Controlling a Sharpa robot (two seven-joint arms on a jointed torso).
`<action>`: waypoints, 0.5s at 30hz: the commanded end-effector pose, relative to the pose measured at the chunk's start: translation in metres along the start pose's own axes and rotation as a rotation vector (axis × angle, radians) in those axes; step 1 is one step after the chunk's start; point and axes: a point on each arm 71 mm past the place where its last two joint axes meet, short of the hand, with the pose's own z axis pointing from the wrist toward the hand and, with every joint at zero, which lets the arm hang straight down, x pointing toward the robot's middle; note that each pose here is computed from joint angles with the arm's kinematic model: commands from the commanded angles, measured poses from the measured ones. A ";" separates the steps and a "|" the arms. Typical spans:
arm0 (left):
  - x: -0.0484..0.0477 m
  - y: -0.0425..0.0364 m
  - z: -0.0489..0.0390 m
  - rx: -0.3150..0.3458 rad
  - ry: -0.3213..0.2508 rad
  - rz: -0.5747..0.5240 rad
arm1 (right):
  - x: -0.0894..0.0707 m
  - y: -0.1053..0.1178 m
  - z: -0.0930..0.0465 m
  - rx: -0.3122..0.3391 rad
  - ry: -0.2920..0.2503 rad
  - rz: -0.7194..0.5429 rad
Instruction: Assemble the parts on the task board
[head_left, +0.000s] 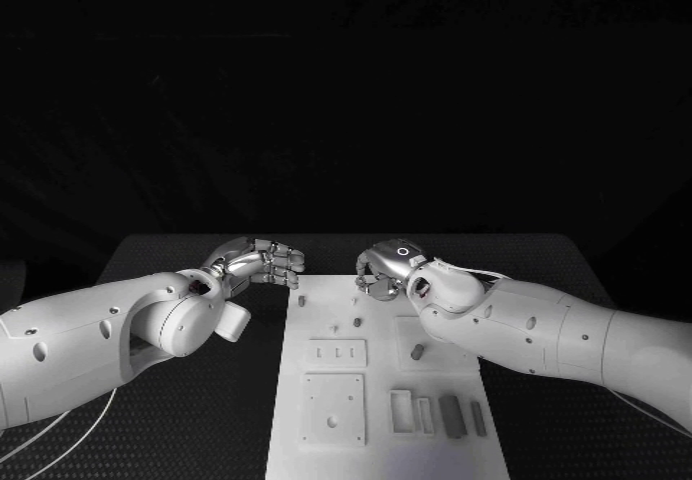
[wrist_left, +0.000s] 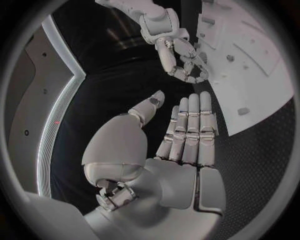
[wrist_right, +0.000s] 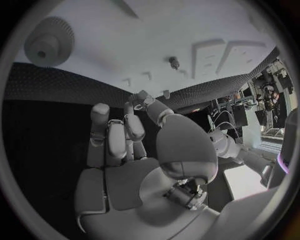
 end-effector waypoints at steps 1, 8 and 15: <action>0.0026 -0.0020 0.0016 0.012 0.014 -0.002 | 0.001 0.000 0.001 0.014 -0.032 -0.070; 0.0019 -0.0018 0.0017 0.011 0.012 -0.002 | 0.004 0.006 0.004 0.012 -0.027 -0.084; 0.0020 -0.0019 0.0009 0.011 0.013 -0.003 | 0.008 0.009 0.007 0.012 -0.020 -0.106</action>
